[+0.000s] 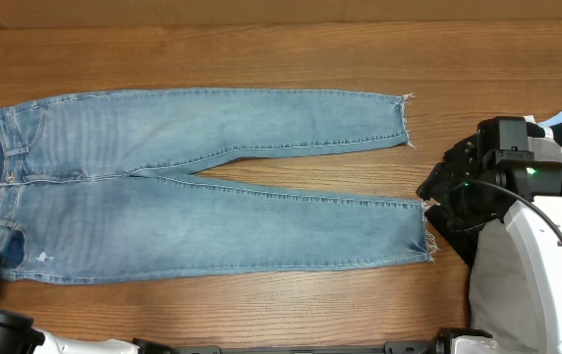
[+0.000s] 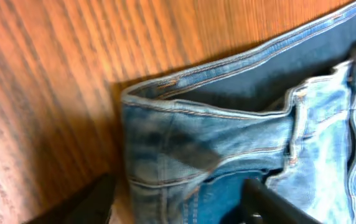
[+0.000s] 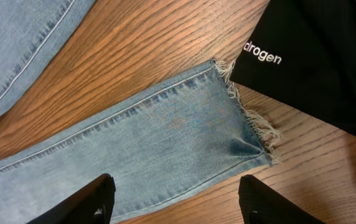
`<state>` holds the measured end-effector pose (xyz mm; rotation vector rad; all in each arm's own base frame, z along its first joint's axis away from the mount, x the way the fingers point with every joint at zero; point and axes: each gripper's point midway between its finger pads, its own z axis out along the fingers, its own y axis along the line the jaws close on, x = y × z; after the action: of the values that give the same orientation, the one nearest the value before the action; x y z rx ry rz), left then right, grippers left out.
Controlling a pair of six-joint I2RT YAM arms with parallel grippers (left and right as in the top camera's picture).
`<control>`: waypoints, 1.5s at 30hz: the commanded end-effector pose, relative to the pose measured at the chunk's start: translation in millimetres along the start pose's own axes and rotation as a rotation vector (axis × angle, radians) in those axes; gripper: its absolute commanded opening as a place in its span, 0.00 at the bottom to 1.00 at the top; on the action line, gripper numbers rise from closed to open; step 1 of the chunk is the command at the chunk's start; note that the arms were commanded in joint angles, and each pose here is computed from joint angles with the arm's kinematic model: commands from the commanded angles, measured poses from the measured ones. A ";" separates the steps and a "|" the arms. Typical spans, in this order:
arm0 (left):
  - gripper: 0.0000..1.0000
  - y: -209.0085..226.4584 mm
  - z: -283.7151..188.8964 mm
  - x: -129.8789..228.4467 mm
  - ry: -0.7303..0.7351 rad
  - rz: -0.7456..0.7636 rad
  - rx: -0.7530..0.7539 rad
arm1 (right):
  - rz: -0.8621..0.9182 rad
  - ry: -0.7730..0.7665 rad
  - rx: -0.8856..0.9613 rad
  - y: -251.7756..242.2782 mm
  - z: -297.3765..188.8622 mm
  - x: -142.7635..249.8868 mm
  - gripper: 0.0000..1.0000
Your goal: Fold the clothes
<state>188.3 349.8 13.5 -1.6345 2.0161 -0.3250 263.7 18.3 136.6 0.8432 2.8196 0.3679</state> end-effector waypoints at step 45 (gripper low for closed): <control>0.04 -46.9 -61.7 -48.5 0.034 0.037 -0.121 | 0.175 0.325 0.170 -59.5 90.9 60.6 0.62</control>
<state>200.8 368.5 91.0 -1.6817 2.1531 -0.2319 221.5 12.6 37.7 1.1004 3.0786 0.2575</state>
